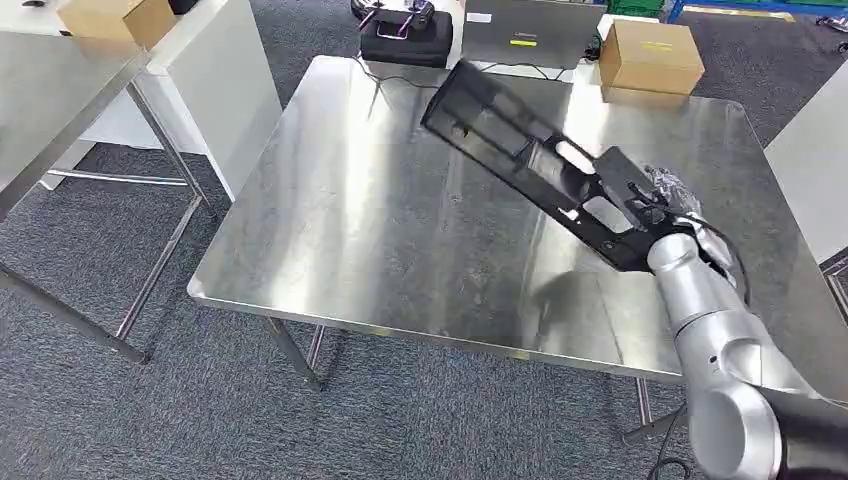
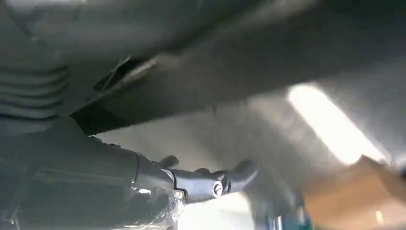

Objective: Take the parts from the cabinet and place them on the table.

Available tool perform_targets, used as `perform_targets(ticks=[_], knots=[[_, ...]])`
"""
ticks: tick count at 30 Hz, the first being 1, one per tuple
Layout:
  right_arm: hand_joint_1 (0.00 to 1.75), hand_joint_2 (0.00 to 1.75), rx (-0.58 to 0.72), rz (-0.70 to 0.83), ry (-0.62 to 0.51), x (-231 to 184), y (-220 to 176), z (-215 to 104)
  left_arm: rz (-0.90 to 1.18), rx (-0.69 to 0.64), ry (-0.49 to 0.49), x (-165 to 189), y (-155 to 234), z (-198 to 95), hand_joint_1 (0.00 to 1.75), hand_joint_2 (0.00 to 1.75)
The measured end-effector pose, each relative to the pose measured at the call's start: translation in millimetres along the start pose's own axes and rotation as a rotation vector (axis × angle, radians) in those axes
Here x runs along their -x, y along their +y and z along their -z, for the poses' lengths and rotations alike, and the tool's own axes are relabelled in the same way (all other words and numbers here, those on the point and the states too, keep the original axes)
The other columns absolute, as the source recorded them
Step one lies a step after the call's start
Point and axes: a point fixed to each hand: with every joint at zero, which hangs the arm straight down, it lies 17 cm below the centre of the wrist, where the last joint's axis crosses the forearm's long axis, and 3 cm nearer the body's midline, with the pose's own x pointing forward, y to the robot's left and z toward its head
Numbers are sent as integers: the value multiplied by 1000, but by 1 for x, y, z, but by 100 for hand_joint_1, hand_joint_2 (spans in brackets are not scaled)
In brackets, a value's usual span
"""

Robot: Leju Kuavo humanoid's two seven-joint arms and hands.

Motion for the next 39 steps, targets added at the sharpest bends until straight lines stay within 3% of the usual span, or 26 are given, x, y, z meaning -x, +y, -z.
perform_targets(ticks=[3, 15, 39], knots=[[0, 0, -95, 103, 54, 2, 9, -2, -8, -4, 8, 1, 2, 0, 0, 175], [0, 0, -157, 241, 60, -18, 7, -4, -28, -14, 14, 1, 5, 1, 0, 175], [0, 0, -122, 243, 11, -35, -2, -3, -48, -12, 3, -2, 5, 1, 0, 175]])
